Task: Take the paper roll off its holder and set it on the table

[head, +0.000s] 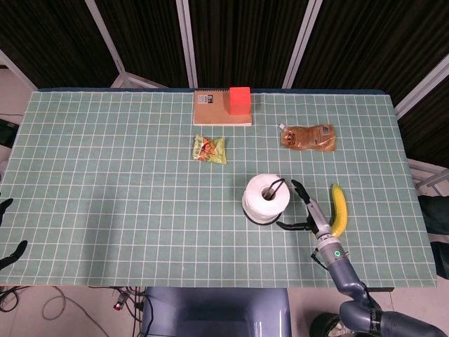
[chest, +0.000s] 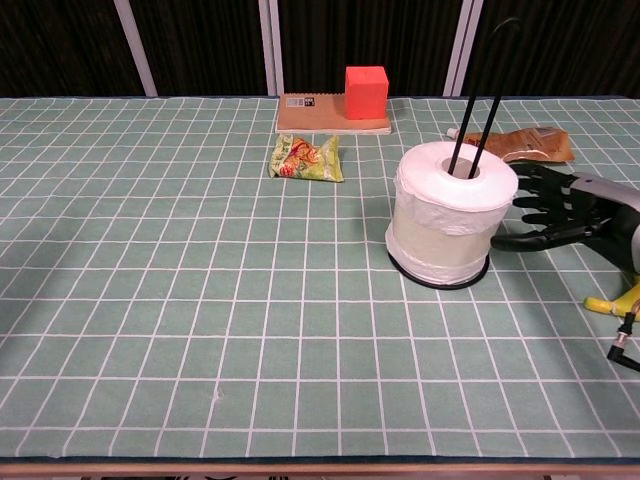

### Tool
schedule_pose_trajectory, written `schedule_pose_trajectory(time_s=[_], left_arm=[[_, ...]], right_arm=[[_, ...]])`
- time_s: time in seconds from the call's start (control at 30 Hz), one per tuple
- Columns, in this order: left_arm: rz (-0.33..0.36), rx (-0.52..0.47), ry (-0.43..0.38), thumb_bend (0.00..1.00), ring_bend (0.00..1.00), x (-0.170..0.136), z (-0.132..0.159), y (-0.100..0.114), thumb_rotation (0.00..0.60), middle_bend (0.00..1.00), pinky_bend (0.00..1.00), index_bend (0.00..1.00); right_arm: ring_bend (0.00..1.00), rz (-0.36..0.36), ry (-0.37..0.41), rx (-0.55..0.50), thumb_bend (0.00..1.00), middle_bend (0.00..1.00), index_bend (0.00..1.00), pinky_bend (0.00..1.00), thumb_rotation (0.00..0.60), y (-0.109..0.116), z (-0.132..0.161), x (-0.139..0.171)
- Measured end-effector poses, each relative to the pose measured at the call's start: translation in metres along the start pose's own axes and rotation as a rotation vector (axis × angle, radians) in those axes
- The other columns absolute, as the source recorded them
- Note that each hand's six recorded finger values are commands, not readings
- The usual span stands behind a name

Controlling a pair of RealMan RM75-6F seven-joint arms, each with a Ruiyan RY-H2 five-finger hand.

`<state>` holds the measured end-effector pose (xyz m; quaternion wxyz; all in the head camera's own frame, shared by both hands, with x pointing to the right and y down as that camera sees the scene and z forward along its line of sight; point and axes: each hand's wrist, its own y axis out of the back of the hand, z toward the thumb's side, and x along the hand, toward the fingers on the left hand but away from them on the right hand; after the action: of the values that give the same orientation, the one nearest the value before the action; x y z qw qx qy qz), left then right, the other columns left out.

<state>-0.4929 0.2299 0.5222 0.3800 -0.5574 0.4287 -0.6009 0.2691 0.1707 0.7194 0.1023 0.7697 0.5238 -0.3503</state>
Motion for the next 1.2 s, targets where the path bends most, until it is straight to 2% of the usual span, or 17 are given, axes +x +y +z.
schedule_pose_trajectory(time_s=[0.67,1.03,1.1,1.2], left_arm=[[-0.017,0.009,0.013,0.22,0.00,0.003,-0.001,-0.004,0.600,0.00,0.03,0.12],[-0.021,0.009,0.014,0.22,0.00,0.003,-0.002,-0.005,0.600,0.00,0.03,0.12],[-0.021,0.010,0.014,0.22,0.00,0.003,-0.002,-0.005,0.600,0.00,0.03,0.12],[-0.020,0.010,0.014,0.22,0.00,0.003,-0.002,-0.005,0.600,0.00,0.03,0.12]], right_arm=[[0.00,0.036,-0.005,-0.040,0.00,0.00,0.00,0.00,0.600,-0.033,-0.001,-0.026],[0.00,0.032,-0.013,-0.072,0.00,0.00,0.00,0.00,0.600,-0.042,0.001,-0.038],[0.03,0.029,-0.016,-0.072,0.00,0.03,0.03,0.00,0.600,-0.043,0.000,-0.039],[0.12,0.020,-0.016,-0.075,0.00,0.12,0.13,0.01,0.600,-0.043,0.000,-0.041]])
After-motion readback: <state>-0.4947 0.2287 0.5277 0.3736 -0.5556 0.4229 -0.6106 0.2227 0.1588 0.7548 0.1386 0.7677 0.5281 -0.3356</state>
